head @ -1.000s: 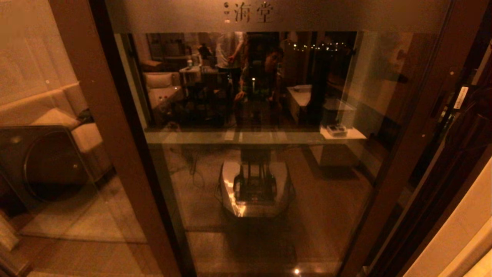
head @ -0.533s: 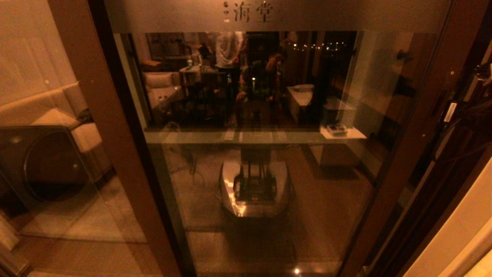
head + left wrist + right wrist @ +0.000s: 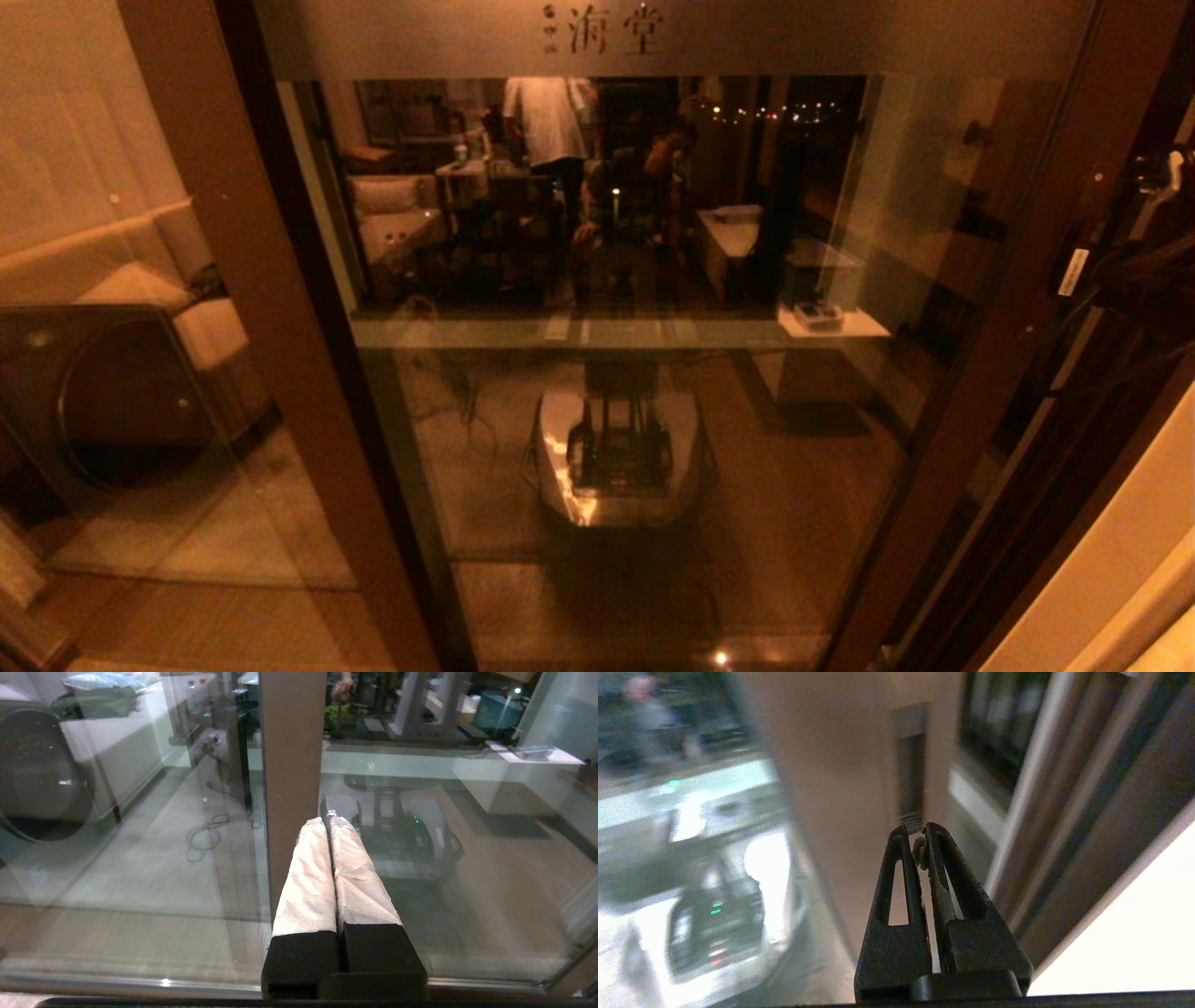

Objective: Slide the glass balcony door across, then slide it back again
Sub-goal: Close the slid door

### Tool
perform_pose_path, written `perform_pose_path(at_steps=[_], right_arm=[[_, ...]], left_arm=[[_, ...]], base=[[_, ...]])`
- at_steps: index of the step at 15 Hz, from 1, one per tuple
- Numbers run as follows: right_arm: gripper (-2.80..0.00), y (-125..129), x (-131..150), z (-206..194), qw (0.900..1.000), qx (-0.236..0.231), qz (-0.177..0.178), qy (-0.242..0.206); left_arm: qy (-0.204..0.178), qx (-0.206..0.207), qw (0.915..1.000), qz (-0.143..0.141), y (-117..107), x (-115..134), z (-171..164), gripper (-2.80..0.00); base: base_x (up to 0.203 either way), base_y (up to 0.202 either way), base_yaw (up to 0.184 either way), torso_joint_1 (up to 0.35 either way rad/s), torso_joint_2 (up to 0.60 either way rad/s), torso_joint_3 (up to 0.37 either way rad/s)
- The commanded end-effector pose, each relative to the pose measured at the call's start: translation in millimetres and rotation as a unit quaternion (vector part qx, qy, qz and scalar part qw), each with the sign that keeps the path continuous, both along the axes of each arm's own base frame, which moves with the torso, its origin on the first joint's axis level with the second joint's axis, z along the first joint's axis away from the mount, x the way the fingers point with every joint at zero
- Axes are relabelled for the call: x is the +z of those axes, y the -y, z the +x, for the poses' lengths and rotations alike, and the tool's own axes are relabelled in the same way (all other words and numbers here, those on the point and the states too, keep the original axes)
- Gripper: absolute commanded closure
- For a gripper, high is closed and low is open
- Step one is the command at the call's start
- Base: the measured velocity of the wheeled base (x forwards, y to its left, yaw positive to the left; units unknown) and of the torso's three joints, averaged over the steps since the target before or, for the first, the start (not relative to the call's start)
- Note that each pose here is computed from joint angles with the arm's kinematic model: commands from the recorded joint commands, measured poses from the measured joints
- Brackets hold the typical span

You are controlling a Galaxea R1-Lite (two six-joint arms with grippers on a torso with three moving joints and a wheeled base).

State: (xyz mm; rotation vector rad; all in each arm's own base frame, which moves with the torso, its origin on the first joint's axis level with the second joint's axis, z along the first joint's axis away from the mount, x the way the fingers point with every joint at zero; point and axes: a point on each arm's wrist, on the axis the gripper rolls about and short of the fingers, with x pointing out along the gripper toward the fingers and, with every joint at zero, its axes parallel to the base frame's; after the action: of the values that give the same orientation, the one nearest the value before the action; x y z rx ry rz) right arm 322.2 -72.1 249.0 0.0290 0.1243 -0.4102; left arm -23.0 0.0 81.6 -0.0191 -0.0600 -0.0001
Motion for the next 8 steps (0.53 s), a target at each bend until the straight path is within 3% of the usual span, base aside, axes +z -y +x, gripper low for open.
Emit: perform_pose_path(at_steps=[1, 3, 8], right_arm=[[0.00, 2, -2, 9, 1.000, -0.018, -0.001, -0.009], [0.00, 1, 3, 7, 1.000, -0.020, 0.004, -0.022], [0.00, -8, 26, 0, 0.997, -0.013, 0.063, -0.034]], left_arm=[[-0.011, 0.000, 0.9999, 0.000, 0, -6, 2, 0.00], [-0.011, 0.001, 0.9999, 0.000, 0, -6, 2, 0.00], [-0.010, 0.000, 0.9999, 0.000, 0, -6, 2, 0.00]], base=[[0.000, 0.000, 0.000, 0.000, 0.00, 0.000], [0.000, 0.000, 0.000, 0.000, 0.00, 0.000], [0.000, 0.000, 0.000, 0.000, 0.00, 0.000]])
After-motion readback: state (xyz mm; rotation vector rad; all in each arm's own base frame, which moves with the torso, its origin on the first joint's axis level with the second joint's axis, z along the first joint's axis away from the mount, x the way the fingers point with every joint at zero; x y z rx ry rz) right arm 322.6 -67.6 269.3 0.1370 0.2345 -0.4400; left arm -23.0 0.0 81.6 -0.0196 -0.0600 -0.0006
